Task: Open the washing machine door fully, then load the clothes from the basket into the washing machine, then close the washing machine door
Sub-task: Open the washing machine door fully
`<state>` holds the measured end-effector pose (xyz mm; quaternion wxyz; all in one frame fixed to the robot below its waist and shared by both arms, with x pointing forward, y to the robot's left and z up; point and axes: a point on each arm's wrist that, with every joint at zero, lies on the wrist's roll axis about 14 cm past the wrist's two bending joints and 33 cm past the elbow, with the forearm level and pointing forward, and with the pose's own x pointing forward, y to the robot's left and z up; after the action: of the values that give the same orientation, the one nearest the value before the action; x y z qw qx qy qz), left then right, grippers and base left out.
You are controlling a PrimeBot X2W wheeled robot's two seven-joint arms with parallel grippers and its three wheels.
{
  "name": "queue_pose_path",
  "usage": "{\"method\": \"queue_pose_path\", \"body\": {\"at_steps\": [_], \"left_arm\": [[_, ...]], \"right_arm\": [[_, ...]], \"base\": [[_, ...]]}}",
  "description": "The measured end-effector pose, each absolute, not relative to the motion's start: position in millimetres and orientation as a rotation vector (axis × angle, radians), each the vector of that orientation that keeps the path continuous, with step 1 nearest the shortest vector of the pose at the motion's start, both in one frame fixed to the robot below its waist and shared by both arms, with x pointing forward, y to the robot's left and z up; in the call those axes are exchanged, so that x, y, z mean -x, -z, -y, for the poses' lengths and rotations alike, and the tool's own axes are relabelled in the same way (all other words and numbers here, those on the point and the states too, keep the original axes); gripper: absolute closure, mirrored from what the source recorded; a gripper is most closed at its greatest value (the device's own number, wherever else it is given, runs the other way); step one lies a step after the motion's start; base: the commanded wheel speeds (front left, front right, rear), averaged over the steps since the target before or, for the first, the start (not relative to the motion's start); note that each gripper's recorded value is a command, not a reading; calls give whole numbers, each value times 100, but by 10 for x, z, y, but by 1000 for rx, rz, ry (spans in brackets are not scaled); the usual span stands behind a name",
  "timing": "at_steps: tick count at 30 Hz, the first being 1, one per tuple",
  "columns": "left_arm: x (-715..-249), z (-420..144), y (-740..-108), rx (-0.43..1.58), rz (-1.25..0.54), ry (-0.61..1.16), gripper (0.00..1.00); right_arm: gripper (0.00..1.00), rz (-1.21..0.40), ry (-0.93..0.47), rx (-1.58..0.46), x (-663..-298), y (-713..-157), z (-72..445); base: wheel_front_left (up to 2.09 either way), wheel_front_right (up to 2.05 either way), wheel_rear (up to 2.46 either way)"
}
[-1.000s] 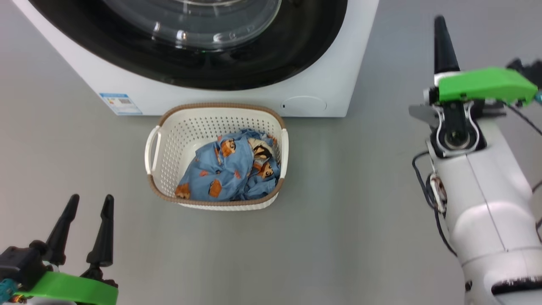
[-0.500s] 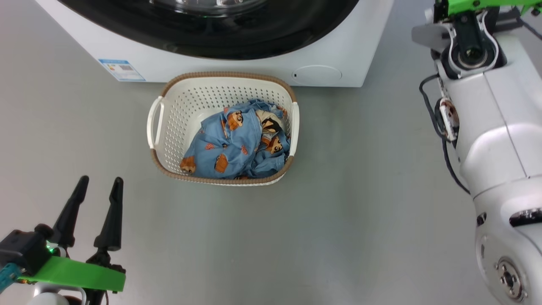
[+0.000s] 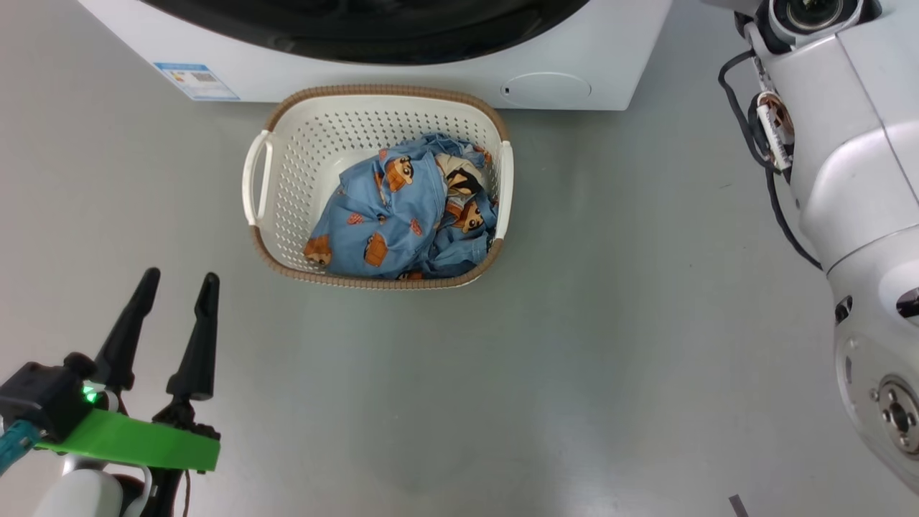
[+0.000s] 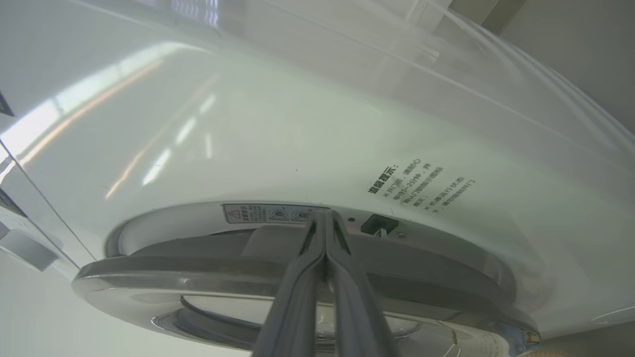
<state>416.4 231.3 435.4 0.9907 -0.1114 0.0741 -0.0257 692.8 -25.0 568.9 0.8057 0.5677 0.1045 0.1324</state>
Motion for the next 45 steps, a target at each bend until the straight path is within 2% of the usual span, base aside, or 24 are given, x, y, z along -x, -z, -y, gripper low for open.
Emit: {"method": "queue_pose_path", "body": {"at_steps": [13, 32, 45], "left_arm": [[-4253, -2311, -4302, 237, -158, 54, 0], [-4288, -2326, -4263, 253, -164, 40, 0], [-4320, -2352, -4292, 253, -152, 33, 0]], "right_arm": [[100, -272, -322, -1161, -7091, -5715, 47], [100, -326, -339, -1158, -7142, -5532, -86], [100, -442, -430, -1135, -7098, -5532, -225]], "base": [[0, 0, 0], [0, 0, 0], [0, 0, 0]]}}
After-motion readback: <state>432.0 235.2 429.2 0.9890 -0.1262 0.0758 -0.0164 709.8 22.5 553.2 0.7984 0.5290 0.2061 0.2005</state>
